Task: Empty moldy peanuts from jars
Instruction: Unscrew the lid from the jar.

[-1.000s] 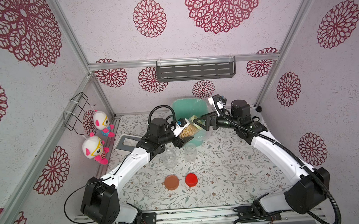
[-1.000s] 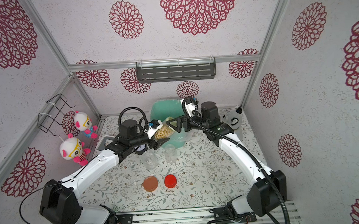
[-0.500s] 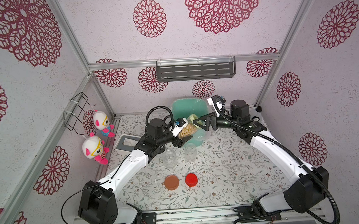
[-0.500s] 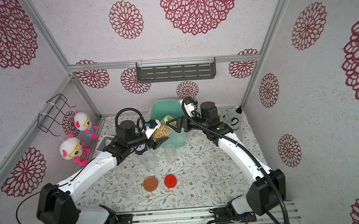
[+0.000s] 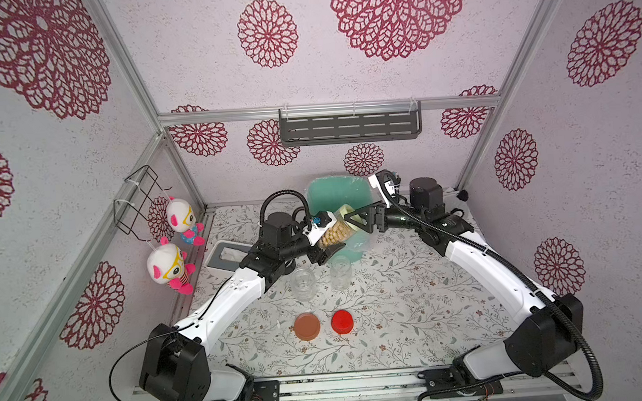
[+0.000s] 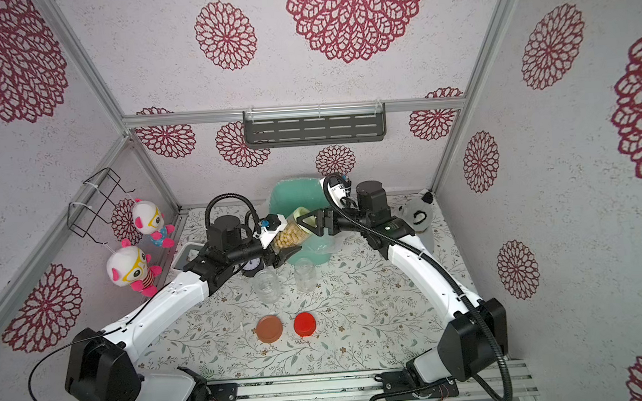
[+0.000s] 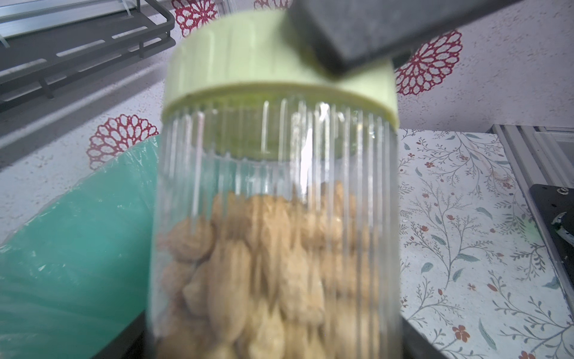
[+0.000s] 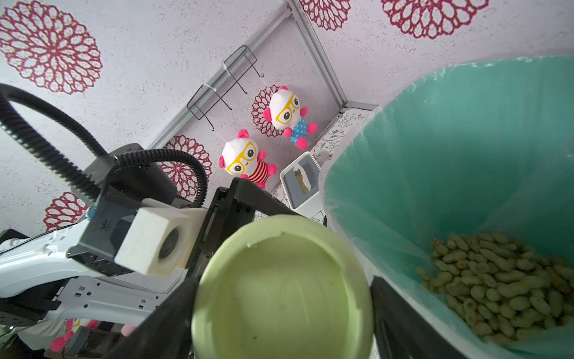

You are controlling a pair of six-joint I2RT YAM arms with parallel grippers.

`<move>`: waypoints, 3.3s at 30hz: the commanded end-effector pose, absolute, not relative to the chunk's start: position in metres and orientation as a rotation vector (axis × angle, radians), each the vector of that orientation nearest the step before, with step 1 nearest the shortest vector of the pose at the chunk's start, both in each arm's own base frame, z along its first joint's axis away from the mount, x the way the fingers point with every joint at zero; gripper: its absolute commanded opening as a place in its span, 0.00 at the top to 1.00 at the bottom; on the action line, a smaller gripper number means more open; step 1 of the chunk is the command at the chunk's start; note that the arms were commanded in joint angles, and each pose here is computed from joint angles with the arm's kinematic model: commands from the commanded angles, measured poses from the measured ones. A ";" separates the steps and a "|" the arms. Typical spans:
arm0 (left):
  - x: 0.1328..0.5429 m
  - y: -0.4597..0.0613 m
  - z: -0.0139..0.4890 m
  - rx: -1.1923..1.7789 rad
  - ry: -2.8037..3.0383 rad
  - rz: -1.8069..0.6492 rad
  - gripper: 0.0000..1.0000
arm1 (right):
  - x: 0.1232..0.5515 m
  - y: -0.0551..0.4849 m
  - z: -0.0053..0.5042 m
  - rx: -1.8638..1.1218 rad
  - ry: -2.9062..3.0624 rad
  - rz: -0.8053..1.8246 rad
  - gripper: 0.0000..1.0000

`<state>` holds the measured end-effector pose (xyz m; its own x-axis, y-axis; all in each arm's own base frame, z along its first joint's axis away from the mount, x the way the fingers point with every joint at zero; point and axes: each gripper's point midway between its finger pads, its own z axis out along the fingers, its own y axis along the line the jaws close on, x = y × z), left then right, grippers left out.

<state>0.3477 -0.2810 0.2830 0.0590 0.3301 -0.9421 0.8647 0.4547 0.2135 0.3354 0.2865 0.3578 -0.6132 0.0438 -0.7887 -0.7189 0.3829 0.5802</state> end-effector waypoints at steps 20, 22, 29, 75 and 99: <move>0.336 -0.265 0.332 1.088 1.355 -0.630 1.00 | 0.309 0.290 0.361 -0.926 1.766 1.243 0.57; 0.335 -0.264 0.332 1.094 1.355 -0.637 1.00 | 0.306 0.288 0.360 -0.973 1.726 1.200 0.61; 0.330 -0.263 0.324 1.135 1.372 -0.668 1.00 | 0.296 0.280 0.350 -1.166 1.571 1.051 0.68; 0.335 -0.252 0.310 1.137 1.345 -0.557 1.00 | 0.317 0.254 0.416 -0.612 1.596 1.087 0.01; 0.340 -0.243 0.316 1.098 1.300 -0.436 1.00 | 0.341 0.288 0.368 -0.239 2.010 1.227 0.01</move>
